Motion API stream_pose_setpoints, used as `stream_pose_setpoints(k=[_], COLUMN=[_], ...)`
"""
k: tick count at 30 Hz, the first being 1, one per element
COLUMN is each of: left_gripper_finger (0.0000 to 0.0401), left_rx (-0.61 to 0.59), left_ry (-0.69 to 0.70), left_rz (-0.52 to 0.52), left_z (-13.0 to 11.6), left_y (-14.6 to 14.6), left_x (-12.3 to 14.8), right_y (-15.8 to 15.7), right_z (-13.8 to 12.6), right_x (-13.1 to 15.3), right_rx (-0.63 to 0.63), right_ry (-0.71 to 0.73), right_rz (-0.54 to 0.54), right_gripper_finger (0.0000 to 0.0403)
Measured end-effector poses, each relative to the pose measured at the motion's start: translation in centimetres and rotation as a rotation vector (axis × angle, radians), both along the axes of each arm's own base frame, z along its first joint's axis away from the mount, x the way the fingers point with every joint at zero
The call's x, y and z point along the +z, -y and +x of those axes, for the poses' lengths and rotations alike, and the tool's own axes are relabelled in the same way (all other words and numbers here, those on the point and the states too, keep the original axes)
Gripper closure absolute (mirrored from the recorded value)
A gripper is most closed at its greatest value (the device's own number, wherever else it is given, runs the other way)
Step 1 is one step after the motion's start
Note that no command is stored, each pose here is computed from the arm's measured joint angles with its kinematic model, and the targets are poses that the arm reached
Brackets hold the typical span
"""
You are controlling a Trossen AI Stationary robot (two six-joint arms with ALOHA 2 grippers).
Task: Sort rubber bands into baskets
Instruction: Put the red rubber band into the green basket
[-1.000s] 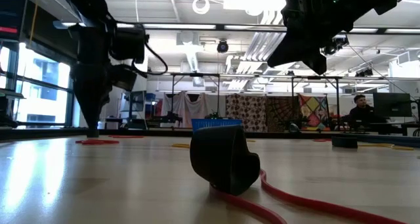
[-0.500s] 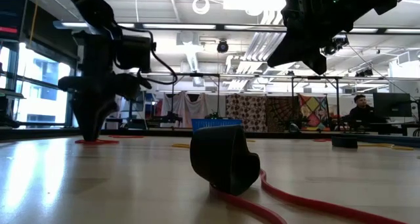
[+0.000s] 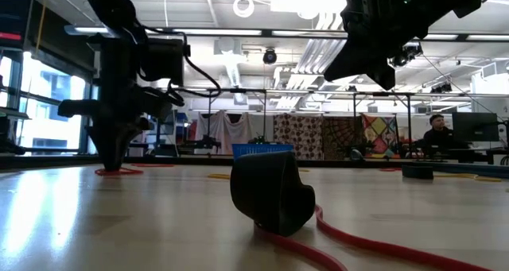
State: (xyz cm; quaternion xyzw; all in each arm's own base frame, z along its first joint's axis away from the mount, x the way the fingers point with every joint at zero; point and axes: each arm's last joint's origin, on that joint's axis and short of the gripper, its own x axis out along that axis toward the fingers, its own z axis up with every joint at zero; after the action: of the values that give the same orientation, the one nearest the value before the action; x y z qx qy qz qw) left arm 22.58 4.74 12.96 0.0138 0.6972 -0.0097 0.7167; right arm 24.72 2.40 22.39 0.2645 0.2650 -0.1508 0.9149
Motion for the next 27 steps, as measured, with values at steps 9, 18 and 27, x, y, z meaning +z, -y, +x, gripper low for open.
stream_pose_setpoints(k=[9,18,27], left_gripper_finger=[0.04,0.0401,0.0401], left_rx=[0.049,0.154,0.222], left_ry=[0.134,0.297,0.403], left_rz=[0.041,0.008,-0.101], left_z=[0.3,0.4,0.3], left_y=[1.1,4.0,9.1], left_x=[3.4,9.1,12.9], right_y=[0.0,0.0,-0.2], right_z=[0.0,0.0,0.0], right_x=[0.0,-0.1,-0.1], right_rx=[0.03,0.069,0.154], right_ry=[-0.01,-0.023,-0.032], right_rz=[-0.04,-0.088,-0.122], right_gripper_finger=[0.0403,0.0403,0.0403])
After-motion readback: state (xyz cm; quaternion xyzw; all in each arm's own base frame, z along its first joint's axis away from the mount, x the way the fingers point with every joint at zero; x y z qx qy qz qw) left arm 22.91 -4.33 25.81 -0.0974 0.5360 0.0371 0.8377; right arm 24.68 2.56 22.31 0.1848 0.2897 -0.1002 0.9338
